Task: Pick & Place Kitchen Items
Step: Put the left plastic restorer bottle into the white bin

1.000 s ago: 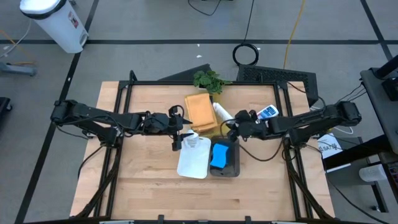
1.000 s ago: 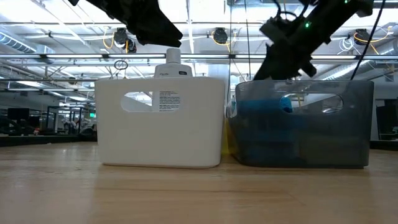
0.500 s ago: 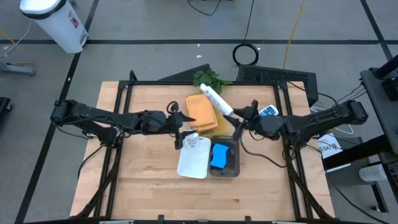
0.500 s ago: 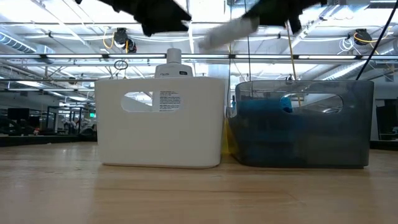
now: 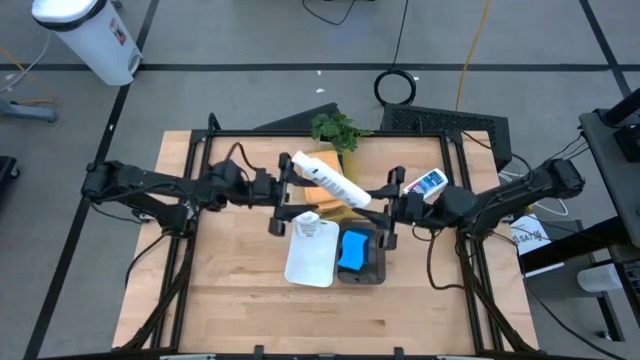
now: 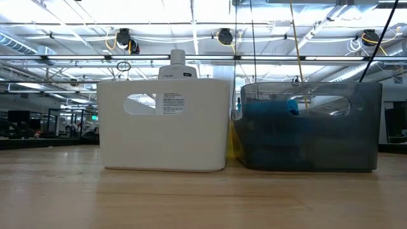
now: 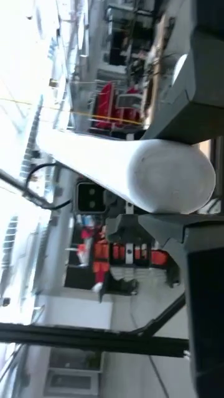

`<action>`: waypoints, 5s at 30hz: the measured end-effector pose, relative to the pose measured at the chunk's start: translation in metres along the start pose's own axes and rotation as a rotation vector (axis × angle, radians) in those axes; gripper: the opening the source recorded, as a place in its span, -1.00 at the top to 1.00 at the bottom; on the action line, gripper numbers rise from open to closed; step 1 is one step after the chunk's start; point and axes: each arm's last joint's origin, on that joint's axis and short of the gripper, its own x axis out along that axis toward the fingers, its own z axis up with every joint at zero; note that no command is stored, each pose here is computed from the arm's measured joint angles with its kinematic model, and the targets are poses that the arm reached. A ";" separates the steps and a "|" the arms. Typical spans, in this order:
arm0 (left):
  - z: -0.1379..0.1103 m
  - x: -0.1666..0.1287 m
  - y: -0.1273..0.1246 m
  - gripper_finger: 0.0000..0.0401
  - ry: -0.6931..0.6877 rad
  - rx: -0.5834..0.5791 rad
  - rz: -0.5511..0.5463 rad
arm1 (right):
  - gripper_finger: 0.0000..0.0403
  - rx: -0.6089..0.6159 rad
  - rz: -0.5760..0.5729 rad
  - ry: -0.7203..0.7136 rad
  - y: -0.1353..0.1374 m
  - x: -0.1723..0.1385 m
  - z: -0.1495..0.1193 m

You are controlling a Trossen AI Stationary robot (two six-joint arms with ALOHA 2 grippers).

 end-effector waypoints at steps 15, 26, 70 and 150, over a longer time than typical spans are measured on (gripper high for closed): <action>0.008 -0.001 0.007 -0.13 -0.098 0.004 -0.033 | 0.40 -0.024 0.020 0.006 0.011 0.015 -0.026; 0.011 -0.002 0.008 -0.13 -0.121 -0.040 -0.021 | 0.40 -0.006 -0.014 -0.010 0.001 0.020 -0.028; -0.033 -0.019 -0.015 0.54 0.499 -0.048 -0.024 | -0.16 0.118 0.057 0.333 -0.022 0.022 -0.066; 0.057 -0.007 -0.014 -0.27 0.812 -0.092 -0.071 | 0.62 0.113 0.225 0.516 0.004 0.084 -0.132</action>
